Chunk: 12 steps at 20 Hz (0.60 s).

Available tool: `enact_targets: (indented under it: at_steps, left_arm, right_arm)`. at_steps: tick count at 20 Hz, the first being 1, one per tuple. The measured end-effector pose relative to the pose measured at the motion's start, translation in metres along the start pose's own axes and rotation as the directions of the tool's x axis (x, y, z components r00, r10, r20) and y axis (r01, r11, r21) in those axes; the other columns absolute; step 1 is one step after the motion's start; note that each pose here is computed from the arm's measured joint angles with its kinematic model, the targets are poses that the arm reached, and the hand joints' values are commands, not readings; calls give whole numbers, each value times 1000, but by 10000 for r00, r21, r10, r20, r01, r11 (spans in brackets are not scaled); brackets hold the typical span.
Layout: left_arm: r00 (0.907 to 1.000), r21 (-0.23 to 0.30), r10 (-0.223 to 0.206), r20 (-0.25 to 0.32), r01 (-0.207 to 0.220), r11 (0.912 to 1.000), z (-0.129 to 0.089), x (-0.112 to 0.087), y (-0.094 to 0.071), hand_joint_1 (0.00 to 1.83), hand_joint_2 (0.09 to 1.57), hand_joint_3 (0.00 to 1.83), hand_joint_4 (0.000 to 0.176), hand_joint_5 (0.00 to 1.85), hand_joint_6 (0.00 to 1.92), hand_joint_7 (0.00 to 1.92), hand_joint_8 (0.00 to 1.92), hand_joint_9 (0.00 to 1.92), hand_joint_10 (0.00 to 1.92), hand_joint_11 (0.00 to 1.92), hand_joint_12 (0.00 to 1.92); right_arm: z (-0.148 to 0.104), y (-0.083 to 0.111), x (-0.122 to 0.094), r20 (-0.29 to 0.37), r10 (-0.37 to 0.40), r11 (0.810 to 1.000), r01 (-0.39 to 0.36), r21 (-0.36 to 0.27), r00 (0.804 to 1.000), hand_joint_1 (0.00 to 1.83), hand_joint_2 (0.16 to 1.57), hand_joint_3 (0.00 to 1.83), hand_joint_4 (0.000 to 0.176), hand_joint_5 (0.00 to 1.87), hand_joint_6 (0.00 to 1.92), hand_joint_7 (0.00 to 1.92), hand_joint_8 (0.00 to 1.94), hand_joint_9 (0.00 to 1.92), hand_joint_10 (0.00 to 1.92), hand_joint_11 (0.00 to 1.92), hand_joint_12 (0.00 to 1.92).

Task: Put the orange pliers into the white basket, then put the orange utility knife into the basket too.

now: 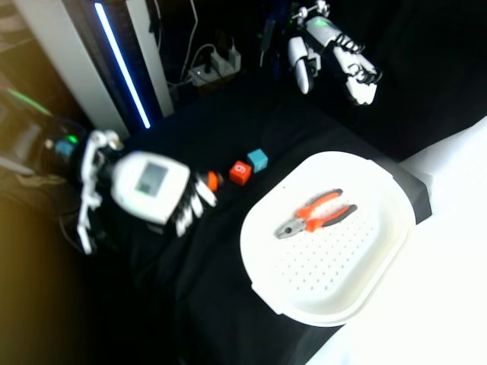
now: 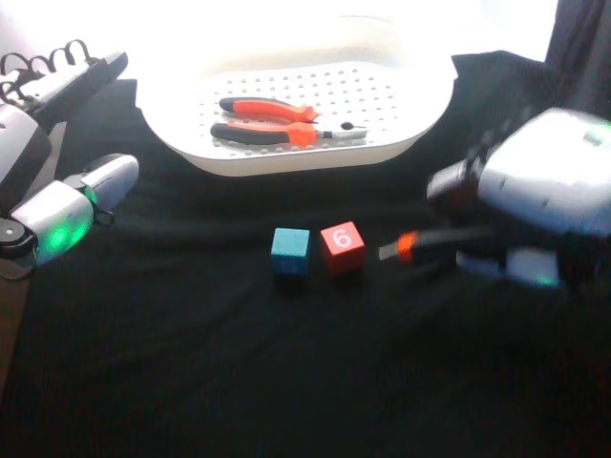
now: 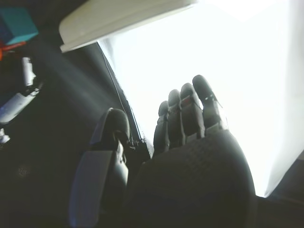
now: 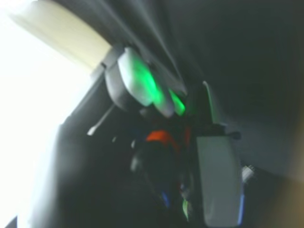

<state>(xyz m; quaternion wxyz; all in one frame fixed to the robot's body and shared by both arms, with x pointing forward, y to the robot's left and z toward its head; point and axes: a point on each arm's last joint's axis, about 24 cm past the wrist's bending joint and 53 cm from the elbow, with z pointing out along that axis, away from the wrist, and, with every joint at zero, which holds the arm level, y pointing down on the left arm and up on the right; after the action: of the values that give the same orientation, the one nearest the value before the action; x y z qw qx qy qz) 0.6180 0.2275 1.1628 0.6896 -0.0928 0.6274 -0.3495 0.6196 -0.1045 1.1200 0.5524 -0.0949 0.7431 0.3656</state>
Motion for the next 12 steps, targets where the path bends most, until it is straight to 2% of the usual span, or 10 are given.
enact_targets:
  at_steps: [1,3,4,5,6,8,9,10,11,12]
  left_arm:
    - [10000,-15,-21,-20,21,10000,-2,1,0,510,1402,1,3,226,1,301,3,296,8,0,784]
    - [10000,-26,-47,-54,46,10000,-4,3,0,491,1384,0,13,242,6,316,4,302,8,0,850]
    - [10000,-52,-49,-36,49,10000,-4,2,0,491,1384,0,13,242,6,316,4,302,8,0,850]
    - [10000,-31,-74,0,74,10000,-4,2,-1,493,1375,0,6,255,8,326,5,312,10,0,894]
    - [9999,-9,-105,-13,105,9999,-5,2,-2,425,1374,0,19,241,2,317,2,303,4,0,951]
    - [9999,52,-158,-54,158,9999,-7,4,-4,420,1377,0,23,236,0,311,0,294,1,0,935]
    - [9998,60,-146,-113,146,9999,-8,5,-4,440,1385,1,17,219,1,279,0,272,2,0,877]
    - [9998,30,-138,-141,138,9999,-8,6,-3,458,1404,4,11,206,2,258,1,263,0,0,831]
    - [9997,26,-139,-177,140,9999,-8,7,-3,478,1409,3,12,205,2,253,1,262,1,0,803]
    - [9998,14,-138,-174,139,9999,-8,7,-2,501,1403,0,15,233,9,287,8,290,10,0,891]
  right_arm:
    - [-4,7,-23,662,-173,9995,190,-249,9977,1345,1302,0,51,1093,1921,1328,1941,1423,1921,1404,1921]
    - [-9,16,-58,1609,-349,9977,437,-509,9863,1372,1275,0,54,1058,1921,1301,1941,1473,1921,1496,1921]
    - [-7,21,-66,1789,-360,9969,479,-624,9832,1372,1275,0,54,1058,1921,1301,1941,1473,1921,1496,1921]
    - [-2,26,-74,1959,-488,9948,652,-784,9794,1413,1266,0,55,1055,1921,1300,1941,1480,1921,1509,1921]
    - [12,33,-84,2078,-568,9925,778,-943,9765,1422,1250,0,60,1048,1921,1282,1941,1458,1921,1514,1921]
    - [36,39,-100,2275,-662,9899,925,-1071,9715,1367,1265,0,64,1081,1921,1303,1941,1463,1921,1538,1921]
    - [52,39,-106,2236,-689,9905,934,-1012,9722,1369,1258,0,65,1126,1921,1367,1941,1507,1921,1579,1921]
    - [65,36,-106,2100,-711,9917,918,-905,9751,1406,1246,0,66,1088,1921,1342,1941,1473,1921,1564,1921]
    - [78,29,-103,1748,-839,9930,970,-674,9810,1436,1227,0,66,1059,1921,1289,1941,1419,1921,1509,1921]
    - [88,24,-99,1499,-860,9942,946,-509,9849,1415,1236,0,67,1052,1921,1299,1941,1415,1921,1485,1921]
